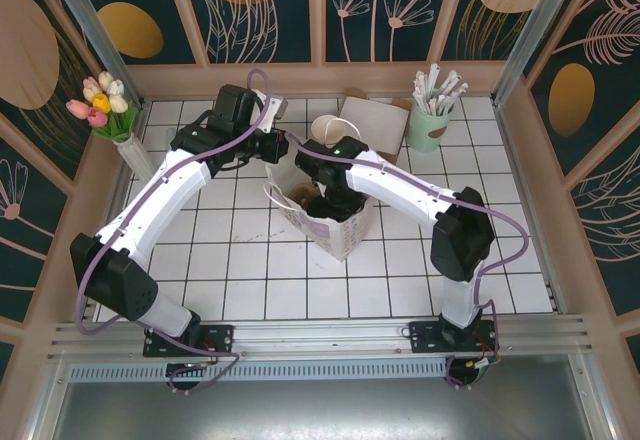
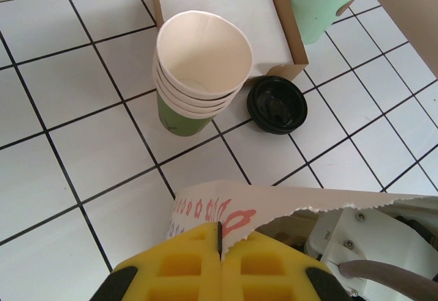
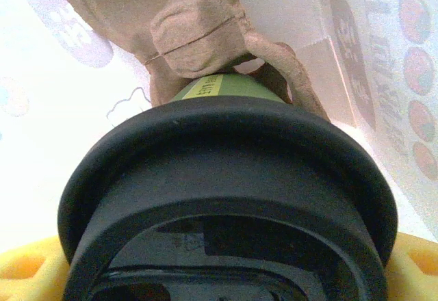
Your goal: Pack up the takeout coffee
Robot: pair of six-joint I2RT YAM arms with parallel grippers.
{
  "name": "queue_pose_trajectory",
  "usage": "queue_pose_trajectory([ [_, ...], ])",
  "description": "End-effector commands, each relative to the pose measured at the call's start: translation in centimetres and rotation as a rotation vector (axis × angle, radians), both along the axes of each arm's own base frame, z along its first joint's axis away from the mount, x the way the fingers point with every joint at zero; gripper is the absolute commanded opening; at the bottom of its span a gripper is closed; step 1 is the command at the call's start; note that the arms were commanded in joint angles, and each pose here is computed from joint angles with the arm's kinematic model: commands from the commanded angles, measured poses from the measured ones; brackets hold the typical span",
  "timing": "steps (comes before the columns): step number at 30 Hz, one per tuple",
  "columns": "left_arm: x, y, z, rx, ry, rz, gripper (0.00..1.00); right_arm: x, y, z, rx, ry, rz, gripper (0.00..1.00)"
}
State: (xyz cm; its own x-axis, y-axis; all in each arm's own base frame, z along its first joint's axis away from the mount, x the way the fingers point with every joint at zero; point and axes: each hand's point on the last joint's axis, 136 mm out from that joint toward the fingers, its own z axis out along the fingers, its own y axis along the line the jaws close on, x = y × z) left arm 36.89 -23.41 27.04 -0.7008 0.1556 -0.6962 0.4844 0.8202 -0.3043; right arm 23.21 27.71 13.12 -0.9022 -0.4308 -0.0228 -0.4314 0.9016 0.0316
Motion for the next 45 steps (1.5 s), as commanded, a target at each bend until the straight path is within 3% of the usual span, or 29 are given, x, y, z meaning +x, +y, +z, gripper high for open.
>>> queue_pose_trajectory([
  [1,0.1,0.3,1.3,-0.018,-0.041,0.01,0.0,-0.1,-1.4,-1.0,-0.065,0.015,-0.007,0.58],
  [19,0.4,0.5,1.3,-0.013,-0.039,0.032,0.0,-1.2,-2.8,-0.9,-0.123,0.053,-0.012,0.57],
  [45,0.3,0.4,1.0,-0.013,-0.03,0.019,0.0,-0.8,-1.6,-1.8,-0.067,0.052,0.007,0.58],
])
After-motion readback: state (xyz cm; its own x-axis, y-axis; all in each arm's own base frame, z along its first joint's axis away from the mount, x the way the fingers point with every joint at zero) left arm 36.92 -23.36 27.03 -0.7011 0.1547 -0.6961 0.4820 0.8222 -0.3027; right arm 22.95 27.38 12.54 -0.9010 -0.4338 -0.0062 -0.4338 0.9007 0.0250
